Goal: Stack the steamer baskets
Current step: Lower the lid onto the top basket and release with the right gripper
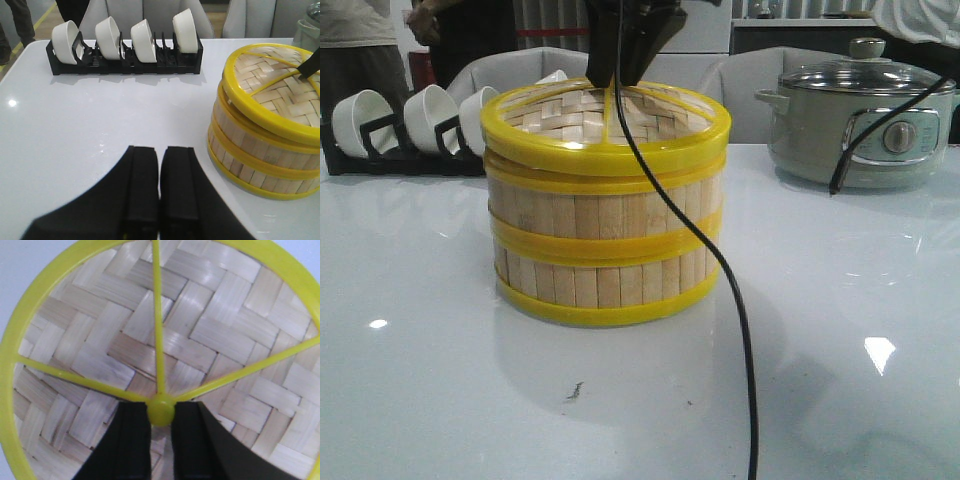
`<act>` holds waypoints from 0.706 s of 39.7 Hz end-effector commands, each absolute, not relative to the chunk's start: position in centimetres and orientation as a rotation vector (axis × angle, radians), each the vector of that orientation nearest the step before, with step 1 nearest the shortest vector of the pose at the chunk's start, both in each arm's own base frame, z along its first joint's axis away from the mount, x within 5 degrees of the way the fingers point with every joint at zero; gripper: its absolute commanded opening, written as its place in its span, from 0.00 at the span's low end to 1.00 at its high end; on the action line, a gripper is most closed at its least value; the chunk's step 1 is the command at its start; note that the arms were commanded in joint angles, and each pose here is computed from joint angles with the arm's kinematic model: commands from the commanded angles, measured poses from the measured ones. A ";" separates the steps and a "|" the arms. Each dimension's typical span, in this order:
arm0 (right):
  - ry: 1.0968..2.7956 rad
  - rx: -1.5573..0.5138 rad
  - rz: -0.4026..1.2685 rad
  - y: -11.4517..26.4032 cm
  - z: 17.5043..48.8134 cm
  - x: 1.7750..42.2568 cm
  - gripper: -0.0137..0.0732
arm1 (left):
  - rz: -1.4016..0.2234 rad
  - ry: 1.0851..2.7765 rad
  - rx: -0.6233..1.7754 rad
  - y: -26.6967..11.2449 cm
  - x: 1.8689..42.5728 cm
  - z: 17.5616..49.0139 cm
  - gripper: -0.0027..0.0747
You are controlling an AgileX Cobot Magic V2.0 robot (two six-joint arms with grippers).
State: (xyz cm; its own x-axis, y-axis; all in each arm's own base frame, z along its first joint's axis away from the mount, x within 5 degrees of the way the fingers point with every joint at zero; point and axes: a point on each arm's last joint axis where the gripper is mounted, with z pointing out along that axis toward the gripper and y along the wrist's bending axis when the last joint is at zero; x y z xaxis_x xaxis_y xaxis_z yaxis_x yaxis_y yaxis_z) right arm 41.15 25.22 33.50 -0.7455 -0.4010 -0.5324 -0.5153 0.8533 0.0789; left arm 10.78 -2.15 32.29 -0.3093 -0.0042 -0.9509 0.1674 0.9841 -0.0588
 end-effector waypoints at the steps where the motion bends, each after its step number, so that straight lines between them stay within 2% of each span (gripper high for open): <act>1: 2.401 -0.648 0.325 24.5 37.4 40.2 0.22 | -0.198 1.770 0.109 -2.3 10.9 34.0 0.16; 16: 2.411 -0.649 0.325 24.6 36.8 40.4 0.24 | -0.198 1.770 0.109 -2.3 10.9 34.0 0.16; 19: 2.411 -0.649 0.326 24.6 36.8 40.4 0.33 | -0.198 1.770 0.109 -2.3 10.9 34.0 0.16; 24: 2.414 -0.626 0.335 24.6 36.9 40.5 0.55 | -0.198 1.770 0.109 -2.3 10.9 34.0 0.16; 28: 2.403 -0.622 0.338 24.7 36.9 40.5 0.62 | -0.198 1.770 0.109 -2.3 10.9 34.0 0.16</act>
State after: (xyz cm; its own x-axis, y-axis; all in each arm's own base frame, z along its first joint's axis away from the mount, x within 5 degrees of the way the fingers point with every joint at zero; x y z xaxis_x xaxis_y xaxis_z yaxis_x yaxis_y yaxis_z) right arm 41.53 25.47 32.45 -0.7593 -0.4001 -0.5132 -0.5087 0.8568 0.0847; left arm 10.78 -2.15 32.29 -0.3093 -0.0042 -0.9509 0.1674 0.9841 -0.0588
